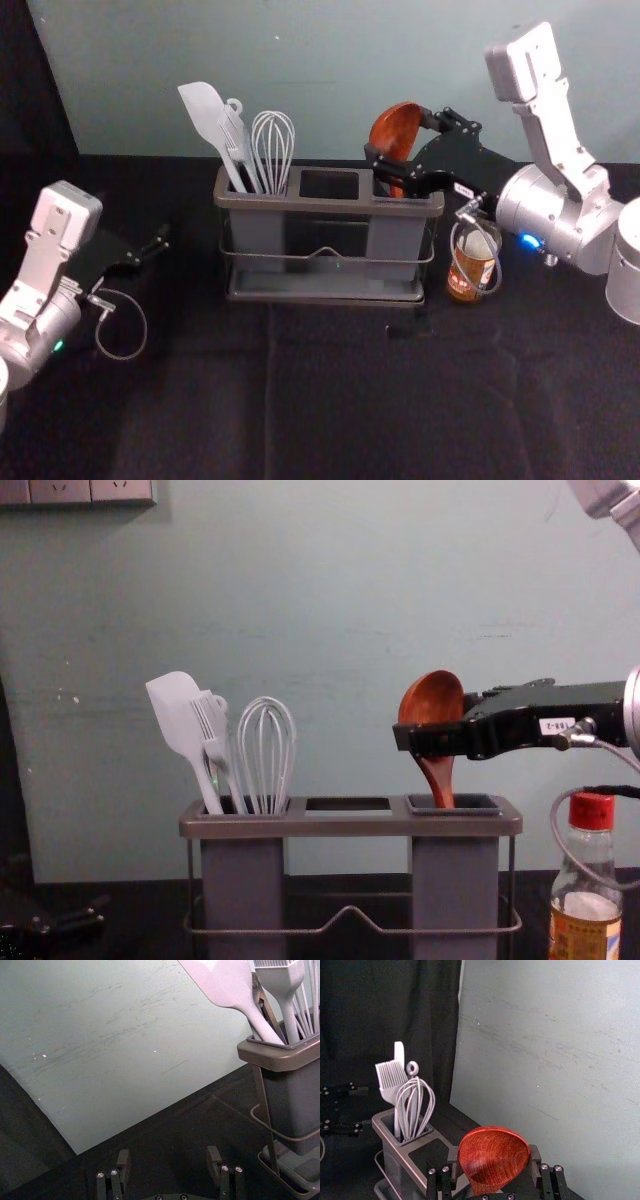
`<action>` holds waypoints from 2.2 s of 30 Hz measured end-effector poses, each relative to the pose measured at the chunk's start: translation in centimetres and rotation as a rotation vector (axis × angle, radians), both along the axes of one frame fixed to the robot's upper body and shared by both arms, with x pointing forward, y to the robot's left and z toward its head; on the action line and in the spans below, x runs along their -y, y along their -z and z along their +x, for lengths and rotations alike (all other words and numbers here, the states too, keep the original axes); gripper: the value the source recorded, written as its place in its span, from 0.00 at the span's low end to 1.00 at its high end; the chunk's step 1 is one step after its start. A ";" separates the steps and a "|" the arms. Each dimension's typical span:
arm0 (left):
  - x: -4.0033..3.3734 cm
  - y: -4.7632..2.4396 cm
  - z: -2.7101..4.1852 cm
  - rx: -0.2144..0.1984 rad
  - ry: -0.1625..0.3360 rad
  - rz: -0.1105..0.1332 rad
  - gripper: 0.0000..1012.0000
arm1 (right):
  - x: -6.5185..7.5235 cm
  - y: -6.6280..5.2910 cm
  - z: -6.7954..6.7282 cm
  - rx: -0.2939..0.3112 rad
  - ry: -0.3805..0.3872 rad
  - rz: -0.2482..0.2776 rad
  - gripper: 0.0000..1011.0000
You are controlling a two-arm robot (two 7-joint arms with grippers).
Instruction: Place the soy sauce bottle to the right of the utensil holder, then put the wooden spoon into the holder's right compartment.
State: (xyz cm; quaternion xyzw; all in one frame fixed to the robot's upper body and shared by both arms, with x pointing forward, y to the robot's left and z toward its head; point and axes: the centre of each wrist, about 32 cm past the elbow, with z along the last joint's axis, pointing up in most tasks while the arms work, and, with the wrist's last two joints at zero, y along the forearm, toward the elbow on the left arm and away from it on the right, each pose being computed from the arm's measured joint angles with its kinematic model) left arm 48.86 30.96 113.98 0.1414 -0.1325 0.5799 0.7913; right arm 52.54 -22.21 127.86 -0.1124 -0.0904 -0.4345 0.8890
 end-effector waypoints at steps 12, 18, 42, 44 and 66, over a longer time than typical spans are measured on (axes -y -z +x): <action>0.00 0.00 0.00 0.000 0.000 0.000 0.99 | -0.2 0.6 0.0 -0.009 0.005 -0.008 0.83; 0.00 0.00 0.00 0.000 0.000 0.000 0.99 | -0.2 0.6 0.0 -0.008 0.007 -0.008 0.83; 0.00 0.00 0.00 0.000 0.000 0.000 0.99 | -0.4 -0.5 -1.4 0.048 0.050 -0.027 0.99; 0.00 0.00 0.00 0.000 0.000 0.000 0.99 | -0.4 -0.8 -1.8 0.060 0.059 -0.025 0.99; 0.00 0.00 0.00 0.000 0.000 0.000 0.99 | 4.3 3.3 -11.7 0.294 0.196 0.030 0.99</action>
